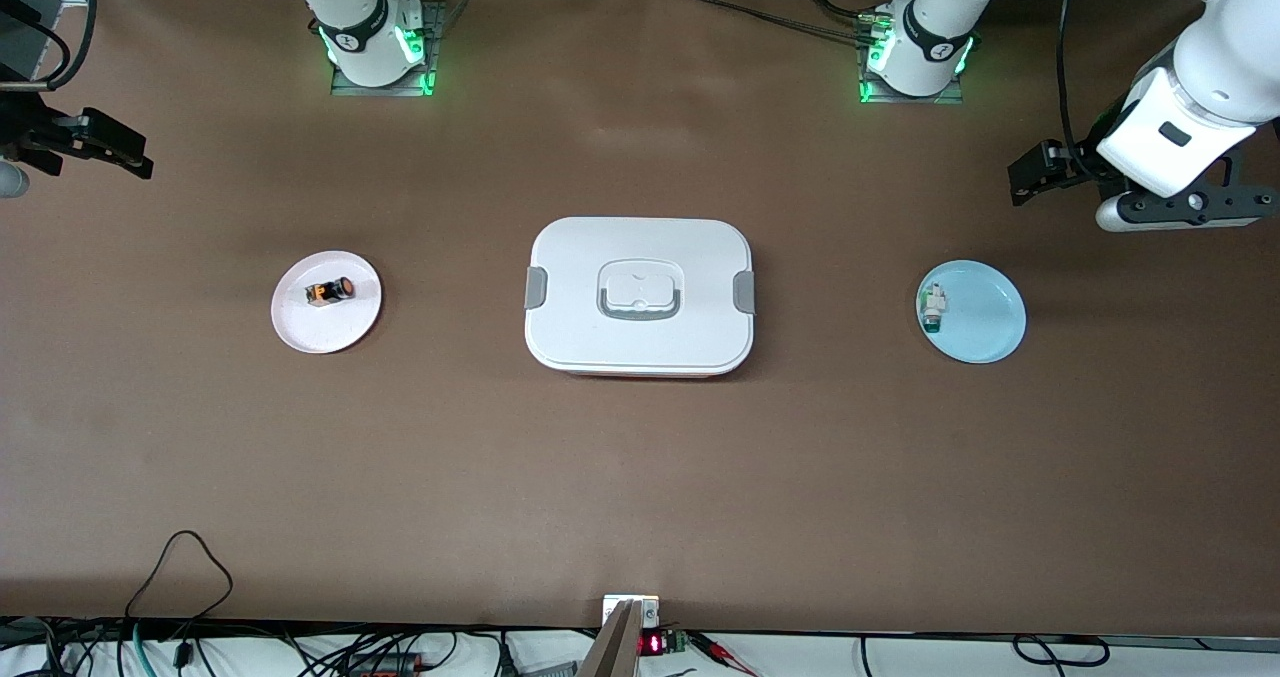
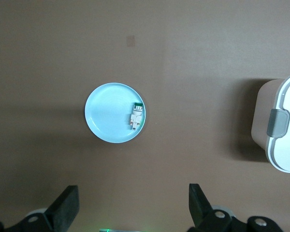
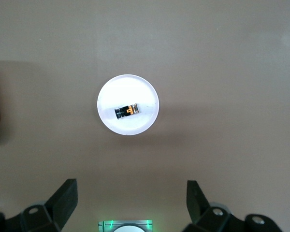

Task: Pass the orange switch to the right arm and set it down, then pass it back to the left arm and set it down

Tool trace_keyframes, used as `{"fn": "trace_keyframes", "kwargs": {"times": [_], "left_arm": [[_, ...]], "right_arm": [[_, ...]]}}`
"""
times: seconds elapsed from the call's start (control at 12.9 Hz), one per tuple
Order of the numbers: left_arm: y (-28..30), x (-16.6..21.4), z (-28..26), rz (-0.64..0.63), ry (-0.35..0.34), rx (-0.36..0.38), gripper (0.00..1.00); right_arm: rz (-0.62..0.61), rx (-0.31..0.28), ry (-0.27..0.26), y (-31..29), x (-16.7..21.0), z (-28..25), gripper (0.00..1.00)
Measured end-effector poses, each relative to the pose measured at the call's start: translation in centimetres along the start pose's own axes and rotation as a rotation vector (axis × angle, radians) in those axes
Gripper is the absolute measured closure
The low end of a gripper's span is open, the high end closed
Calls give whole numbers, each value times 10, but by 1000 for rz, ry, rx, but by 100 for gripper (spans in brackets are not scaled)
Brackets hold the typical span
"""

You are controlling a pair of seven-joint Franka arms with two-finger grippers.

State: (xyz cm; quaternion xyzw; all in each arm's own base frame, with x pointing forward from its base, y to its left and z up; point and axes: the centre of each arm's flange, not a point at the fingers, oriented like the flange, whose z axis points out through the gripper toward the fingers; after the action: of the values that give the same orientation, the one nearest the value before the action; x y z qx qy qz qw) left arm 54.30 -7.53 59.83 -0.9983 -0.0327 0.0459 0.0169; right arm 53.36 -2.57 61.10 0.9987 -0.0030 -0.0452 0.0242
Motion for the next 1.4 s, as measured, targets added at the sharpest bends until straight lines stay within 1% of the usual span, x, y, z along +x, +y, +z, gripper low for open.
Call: {"fn": "trace_keyframes", "kwargs": {"times": [0.23,0.54,0.93,1.24,1.4], "left_arm": [[0,0,0,0,0,0,0],[0,0,0,0,0,0,0],[0,0,0,0,0,0,0],[0,0,0,0,0,0,0],[0,0,0,0,0,0,0]], "right_arm": [[-9,-1,-21,-5,7,11,0],[-20,-2,-91,-11,33,53,0],[-81,-12,-104,-48,68,103,0],[-81,-17,-117,-50,104,169,0],[-77,-18,-102,-46,115,202,0]]}}
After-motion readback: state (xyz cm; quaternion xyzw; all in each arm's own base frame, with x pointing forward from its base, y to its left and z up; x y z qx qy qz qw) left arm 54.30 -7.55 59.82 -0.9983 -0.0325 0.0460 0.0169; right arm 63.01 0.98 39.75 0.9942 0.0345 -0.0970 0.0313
